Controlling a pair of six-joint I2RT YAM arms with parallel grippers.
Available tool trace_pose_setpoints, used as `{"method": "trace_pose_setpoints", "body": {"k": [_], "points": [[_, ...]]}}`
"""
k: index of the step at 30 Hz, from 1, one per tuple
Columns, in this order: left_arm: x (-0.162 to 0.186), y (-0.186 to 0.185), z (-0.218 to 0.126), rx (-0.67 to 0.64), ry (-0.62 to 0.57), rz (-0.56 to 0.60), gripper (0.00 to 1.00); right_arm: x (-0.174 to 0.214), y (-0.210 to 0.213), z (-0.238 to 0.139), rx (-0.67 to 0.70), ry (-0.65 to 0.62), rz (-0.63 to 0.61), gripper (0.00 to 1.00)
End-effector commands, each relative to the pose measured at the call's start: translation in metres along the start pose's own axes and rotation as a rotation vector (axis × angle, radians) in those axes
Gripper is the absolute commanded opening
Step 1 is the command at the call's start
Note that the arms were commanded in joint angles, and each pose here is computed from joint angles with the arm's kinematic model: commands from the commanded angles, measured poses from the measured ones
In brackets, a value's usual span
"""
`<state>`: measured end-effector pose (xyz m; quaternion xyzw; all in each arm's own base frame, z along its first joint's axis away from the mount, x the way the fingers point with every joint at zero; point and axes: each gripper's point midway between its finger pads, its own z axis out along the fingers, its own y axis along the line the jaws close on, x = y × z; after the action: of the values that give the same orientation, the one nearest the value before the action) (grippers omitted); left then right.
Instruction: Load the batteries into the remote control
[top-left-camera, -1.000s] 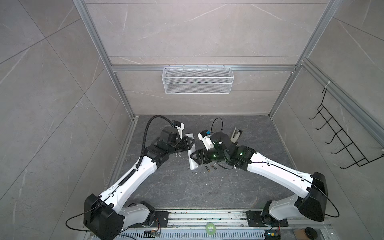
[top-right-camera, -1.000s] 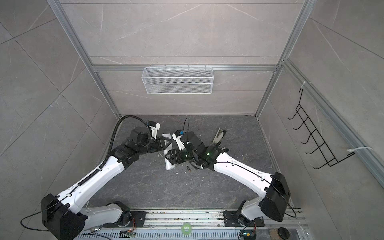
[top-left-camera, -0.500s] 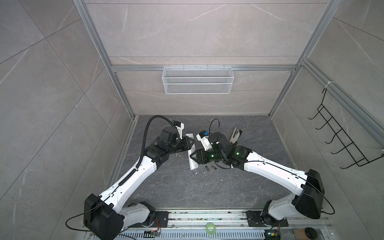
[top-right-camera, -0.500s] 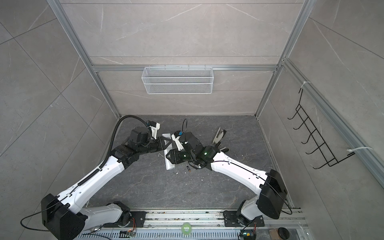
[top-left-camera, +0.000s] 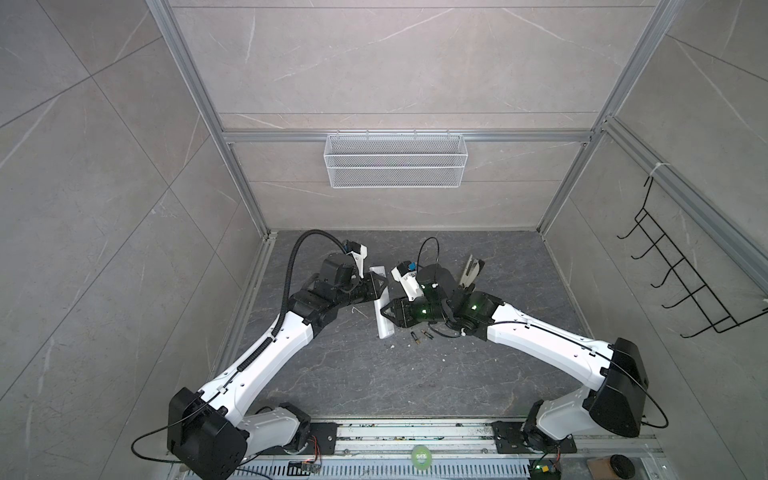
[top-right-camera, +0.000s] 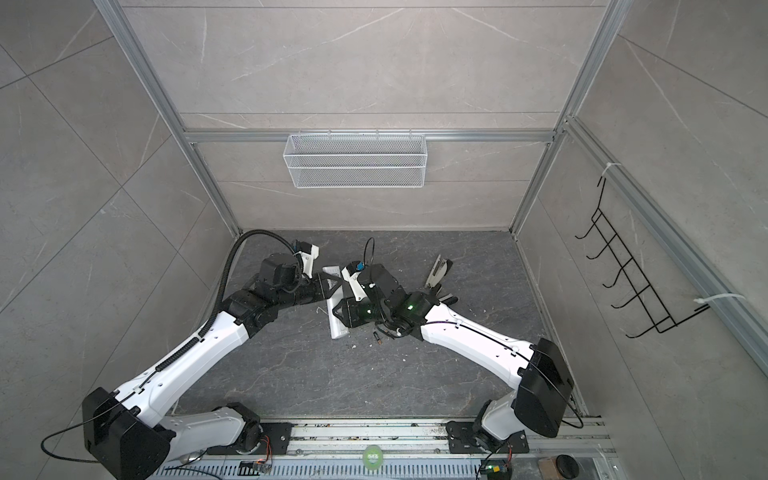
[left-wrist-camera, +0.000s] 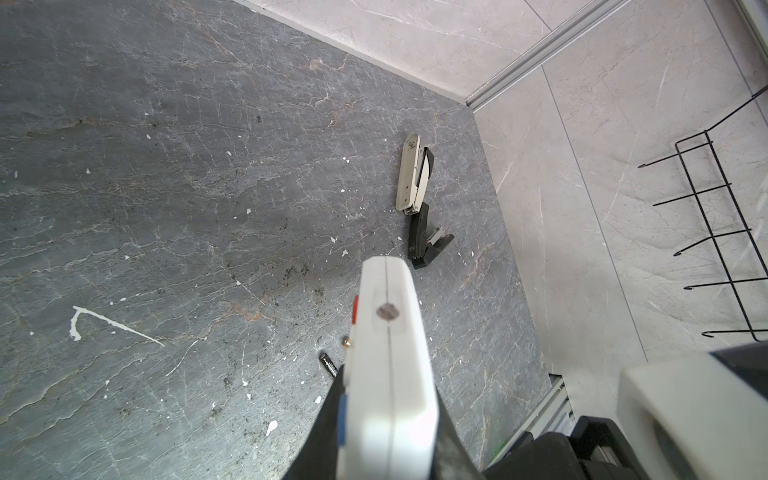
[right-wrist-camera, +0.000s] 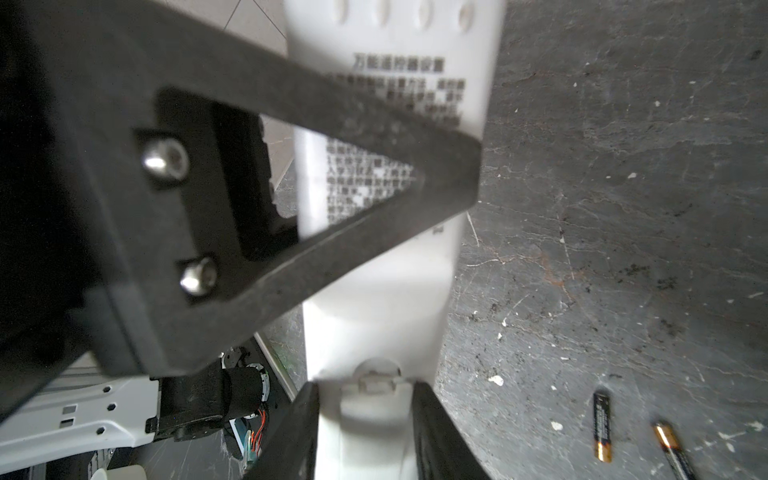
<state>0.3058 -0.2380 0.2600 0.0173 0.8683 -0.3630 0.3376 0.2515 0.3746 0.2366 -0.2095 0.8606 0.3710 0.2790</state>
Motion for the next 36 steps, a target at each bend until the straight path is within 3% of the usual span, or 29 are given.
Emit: {"method": "trace_pose_setpoints", "body": {"k": [1,36], "points": [[-0.018,-0.026,-0.012,0.087,-0.063,0.039,0.00,0.005,-0.004,0.004,-0.001,0.012,0.012,0.36],[-0.018,-0.029,-0.015,0.108,-0.073,0.029,0.00,-0.003,0.007,-0.005,-0.036,-0.018,-0.028,0.26]]}}
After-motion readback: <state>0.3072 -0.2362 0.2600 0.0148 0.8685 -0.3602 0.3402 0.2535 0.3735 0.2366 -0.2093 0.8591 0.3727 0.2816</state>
